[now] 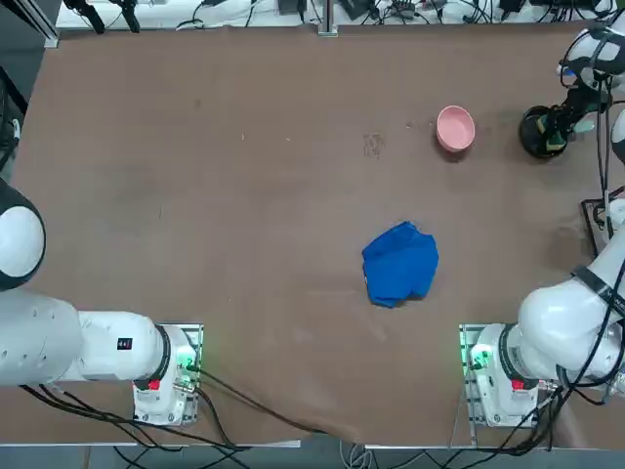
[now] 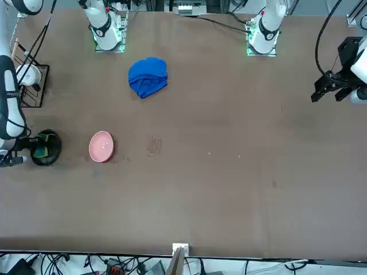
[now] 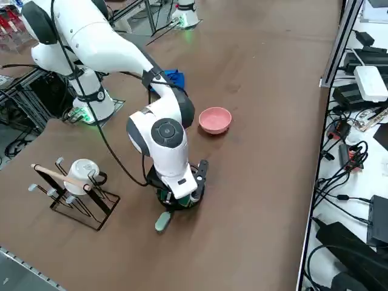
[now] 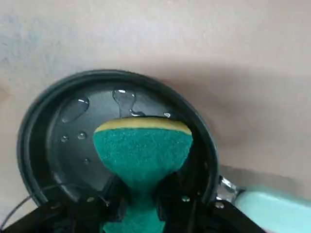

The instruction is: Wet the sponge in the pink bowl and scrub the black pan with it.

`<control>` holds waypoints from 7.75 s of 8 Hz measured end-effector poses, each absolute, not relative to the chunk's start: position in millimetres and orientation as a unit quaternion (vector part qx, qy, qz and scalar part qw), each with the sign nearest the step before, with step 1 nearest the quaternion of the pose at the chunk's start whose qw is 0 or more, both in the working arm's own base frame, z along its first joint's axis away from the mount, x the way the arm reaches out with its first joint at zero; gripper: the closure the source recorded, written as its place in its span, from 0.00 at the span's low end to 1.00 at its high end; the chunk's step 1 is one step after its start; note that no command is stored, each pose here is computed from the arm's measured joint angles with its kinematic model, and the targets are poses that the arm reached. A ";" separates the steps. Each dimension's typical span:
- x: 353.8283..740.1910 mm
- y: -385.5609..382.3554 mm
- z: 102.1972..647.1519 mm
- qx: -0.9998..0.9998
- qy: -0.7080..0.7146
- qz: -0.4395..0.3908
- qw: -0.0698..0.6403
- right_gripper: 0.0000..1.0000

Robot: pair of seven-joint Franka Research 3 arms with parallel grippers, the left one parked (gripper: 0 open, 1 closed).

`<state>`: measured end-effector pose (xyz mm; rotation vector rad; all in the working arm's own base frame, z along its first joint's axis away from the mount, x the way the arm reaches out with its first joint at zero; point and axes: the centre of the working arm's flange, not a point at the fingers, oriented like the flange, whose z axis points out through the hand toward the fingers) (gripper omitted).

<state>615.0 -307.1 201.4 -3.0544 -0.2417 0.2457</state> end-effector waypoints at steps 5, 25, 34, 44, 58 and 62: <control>623.3 -268.9 198.2 -0.987 -0.105 0.110 0.058 0.69; 634.1 -237.8 199.6 -0.981 -0.138 0.125 0.048 0.69; 613.2 -315.2 201.4 -0.984 -0.155 0.088 0.024 0.69; 629.7 -251.4 196.2 -0.975 -0.171 0.132 0.045 0.69; 680.1 -138.1 367.2 -0.966 -0.245 0.079 0.016 0.70; 686.6 37.9 369.9 -0.975 -0.202 0.092 0.015 0.70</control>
